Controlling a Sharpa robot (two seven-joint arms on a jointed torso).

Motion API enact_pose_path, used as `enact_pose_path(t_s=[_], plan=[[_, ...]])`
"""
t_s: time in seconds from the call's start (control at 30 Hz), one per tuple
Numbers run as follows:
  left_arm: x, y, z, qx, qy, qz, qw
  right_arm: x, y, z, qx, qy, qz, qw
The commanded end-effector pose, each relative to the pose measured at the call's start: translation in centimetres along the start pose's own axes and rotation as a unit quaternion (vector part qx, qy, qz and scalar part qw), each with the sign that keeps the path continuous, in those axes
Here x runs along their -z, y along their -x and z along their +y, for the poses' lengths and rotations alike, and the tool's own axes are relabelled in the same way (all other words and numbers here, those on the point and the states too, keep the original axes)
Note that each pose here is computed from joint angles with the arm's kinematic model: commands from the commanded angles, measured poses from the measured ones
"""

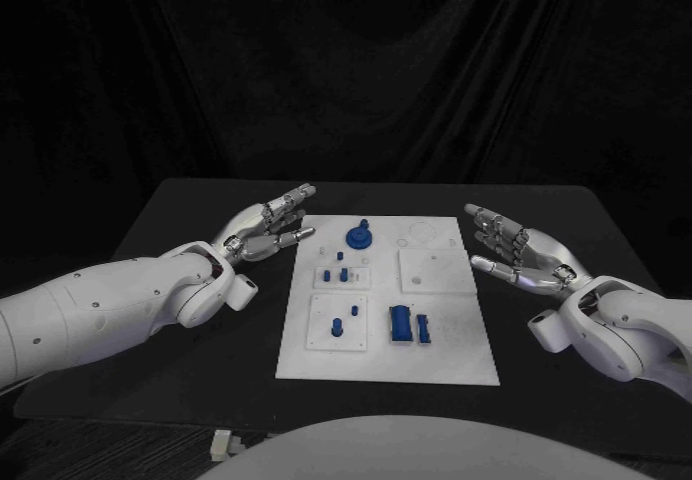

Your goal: Assemble the parts on the task board

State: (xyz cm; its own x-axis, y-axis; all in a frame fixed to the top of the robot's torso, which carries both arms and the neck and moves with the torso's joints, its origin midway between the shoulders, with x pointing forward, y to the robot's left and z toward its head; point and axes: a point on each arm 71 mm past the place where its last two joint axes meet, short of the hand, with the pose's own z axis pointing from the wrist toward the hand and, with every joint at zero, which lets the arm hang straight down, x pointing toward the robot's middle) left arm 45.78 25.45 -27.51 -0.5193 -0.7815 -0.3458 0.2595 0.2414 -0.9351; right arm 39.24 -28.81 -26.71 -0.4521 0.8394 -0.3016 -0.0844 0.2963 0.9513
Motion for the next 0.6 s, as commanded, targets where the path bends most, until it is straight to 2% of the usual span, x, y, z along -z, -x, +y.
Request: enact_pose_path(t_s=[0.03, 0.5, 0.53, 0.6], plan=[[0.01, -0.11, -0.85, 0.006, -0.058, 0.002, 0.998, 0.02, -0.2, 0.01, -0.012, 0.009, 0.009, 1.0], [-0.1, -0.14, -0.68, 0.01, -0.052, 0.007, 0.999, -0.16, -0.48, -0.25, -0.016, 0.004, 0.017, 1.0], [-0.1, -0.05, 0.05, 0.002, 0.0, 0.004, 1.0, -0.21, -0.38, -0.17, -0.011, 0.003, 0.011, 1.0], [-0.15, -0.06, 0.0, 0.003, 0.0, 0.001, 1.0, -0.31, -0.4, -0.11, -0.012, 0.004, 0.008, 1.0]])
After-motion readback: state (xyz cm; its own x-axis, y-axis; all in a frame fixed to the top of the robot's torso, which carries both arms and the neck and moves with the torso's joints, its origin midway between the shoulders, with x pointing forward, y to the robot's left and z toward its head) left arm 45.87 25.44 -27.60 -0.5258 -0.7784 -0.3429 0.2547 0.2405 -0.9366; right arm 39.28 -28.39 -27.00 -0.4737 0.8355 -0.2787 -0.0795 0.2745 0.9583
